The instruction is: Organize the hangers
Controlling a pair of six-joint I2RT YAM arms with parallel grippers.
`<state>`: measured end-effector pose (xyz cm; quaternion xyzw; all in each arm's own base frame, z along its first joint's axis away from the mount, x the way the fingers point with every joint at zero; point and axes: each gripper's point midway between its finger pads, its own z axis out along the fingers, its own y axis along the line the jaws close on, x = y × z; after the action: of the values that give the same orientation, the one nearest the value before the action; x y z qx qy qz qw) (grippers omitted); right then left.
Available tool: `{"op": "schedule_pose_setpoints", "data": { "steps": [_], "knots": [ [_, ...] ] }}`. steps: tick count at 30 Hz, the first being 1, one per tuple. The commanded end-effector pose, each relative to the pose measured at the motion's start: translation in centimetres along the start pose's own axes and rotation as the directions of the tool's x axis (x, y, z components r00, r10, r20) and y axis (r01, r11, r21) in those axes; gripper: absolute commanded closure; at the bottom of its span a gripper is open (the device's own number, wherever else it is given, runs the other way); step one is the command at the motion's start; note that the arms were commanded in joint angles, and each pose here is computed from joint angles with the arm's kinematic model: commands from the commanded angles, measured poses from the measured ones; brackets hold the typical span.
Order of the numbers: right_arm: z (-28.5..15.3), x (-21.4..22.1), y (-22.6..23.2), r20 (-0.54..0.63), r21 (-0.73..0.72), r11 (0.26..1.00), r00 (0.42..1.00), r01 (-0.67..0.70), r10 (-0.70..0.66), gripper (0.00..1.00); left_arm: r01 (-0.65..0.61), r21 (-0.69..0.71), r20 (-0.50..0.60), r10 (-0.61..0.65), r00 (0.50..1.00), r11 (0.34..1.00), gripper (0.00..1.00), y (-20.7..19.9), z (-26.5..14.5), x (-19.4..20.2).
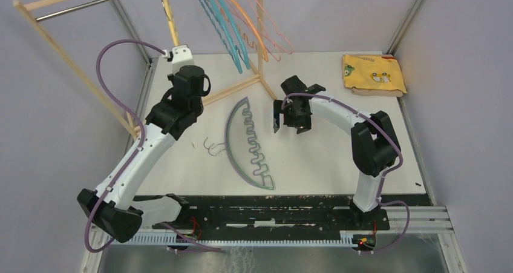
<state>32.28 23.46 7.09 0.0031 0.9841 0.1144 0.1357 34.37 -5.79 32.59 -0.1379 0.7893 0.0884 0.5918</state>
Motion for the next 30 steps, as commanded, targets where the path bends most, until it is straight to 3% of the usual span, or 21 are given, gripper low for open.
{"op": "schedule_pose_setpoints", "data": {
  "steps": [1,22,30],
  "knots": [
    [-1.5,-0.9,-0.1,0.055,0.006,0.999,0.997,0.051,-0.051,0.00,0.083,-0.006,0.153,-0.081,0.985,0.997,0.97,-0.2,-0.3,-6.3],
    [-1.0,-1.2,-1.5,0.033,-0.008,0.999,0.999,0.033,-0.033,0.00,0.079,0.001,0.059,-0.079,0.995,0.997,0.97,-1.9,4.9,-7.7],
    [-1.0,-0.7,-1.9,0.026,-0.009,1.000,1.000,0.018,-0.018,0.00,0.020,0.065,-0.071,-0.015,0.997,0.998,0.97,-4.2,6.3,-5.1]
  ]
}}
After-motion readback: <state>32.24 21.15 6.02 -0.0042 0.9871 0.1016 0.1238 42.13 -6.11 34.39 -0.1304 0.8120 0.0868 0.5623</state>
